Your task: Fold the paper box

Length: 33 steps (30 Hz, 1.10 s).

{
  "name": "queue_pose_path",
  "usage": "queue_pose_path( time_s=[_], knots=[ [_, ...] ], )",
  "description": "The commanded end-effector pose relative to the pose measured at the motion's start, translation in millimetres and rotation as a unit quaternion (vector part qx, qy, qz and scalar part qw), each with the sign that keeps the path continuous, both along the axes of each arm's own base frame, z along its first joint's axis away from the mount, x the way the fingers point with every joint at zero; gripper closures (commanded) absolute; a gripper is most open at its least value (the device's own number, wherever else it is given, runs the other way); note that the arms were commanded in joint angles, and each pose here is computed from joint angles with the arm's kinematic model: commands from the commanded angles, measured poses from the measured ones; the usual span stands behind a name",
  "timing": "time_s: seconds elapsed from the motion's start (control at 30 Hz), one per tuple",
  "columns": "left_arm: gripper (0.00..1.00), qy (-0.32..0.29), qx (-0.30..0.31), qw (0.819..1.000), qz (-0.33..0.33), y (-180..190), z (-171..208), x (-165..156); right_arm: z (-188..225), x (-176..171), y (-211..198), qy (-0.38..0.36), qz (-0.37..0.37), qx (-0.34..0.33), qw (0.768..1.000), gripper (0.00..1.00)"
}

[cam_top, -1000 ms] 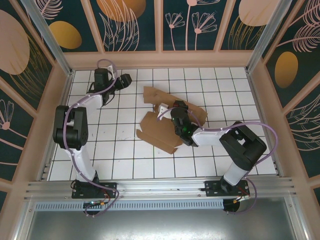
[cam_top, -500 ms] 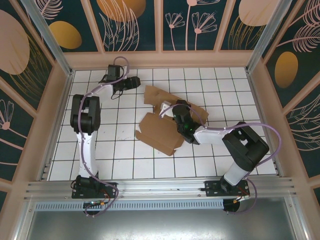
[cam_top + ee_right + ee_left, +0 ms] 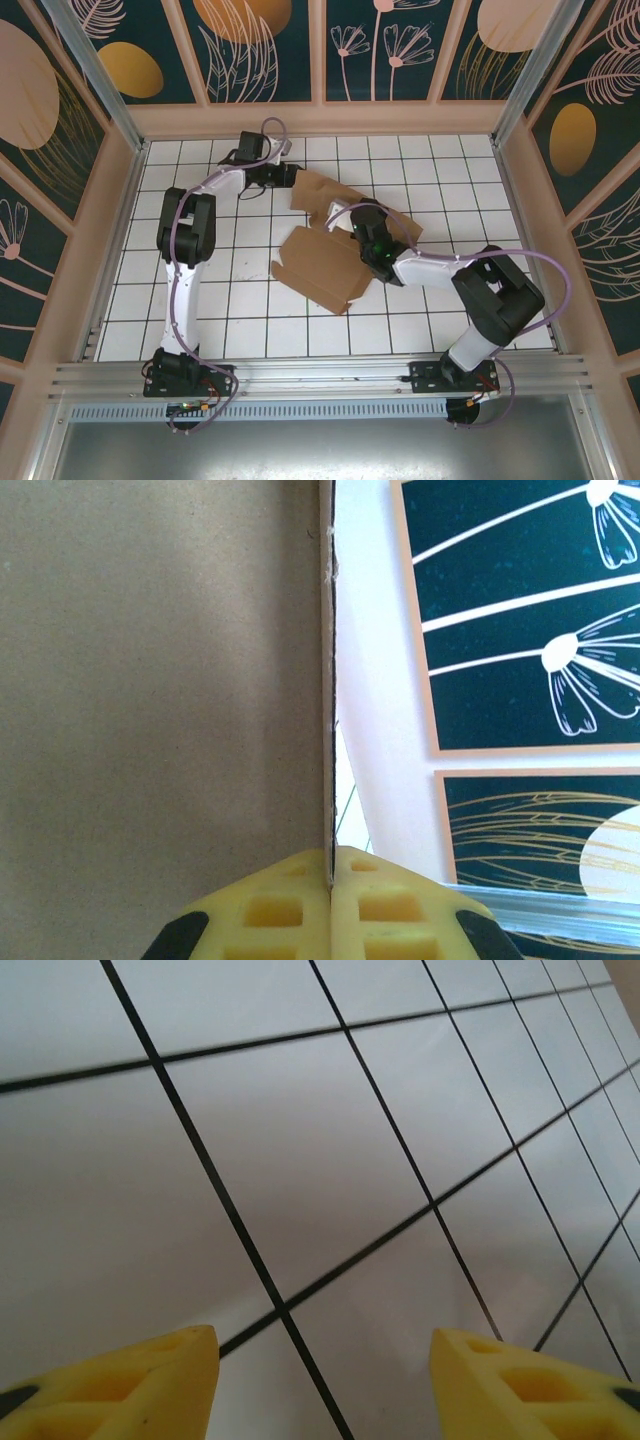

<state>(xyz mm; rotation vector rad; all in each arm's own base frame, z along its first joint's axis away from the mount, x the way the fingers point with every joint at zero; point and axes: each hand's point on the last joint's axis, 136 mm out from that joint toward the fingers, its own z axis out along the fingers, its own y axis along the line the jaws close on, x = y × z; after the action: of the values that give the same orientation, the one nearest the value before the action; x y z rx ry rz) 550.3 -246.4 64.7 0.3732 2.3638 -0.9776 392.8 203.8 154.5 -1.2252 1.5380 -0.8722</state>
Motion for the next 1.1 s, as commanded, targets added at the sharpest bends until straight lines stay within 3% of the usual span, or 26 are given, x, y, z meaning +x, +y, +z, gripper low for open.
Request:
queue_pose_path(
  time_s=[0.0,0.57,1.07],
  knots=[
    [0.45,-0.006,-0.021,0.999,-0.046,-18.3,15.5,-18.7,27.3,6.3,-3.9,-0.019,-0.01,0.039,0.999,1.0],
    [0.5,-0.036,-0.052,0.998,-0.026,-24.7,42.7,-56.7,22.9,9.6,-13.4,-0.013,-0.028,0.032,0.999,1.0],
    [0.49,-0.069,-0.1,0.987,-0.102,-51.3,54.1,-103.1,16.7,11.9,-13.3,-0.005,-0.036,0.037,0.999,1.0]
  ],
)
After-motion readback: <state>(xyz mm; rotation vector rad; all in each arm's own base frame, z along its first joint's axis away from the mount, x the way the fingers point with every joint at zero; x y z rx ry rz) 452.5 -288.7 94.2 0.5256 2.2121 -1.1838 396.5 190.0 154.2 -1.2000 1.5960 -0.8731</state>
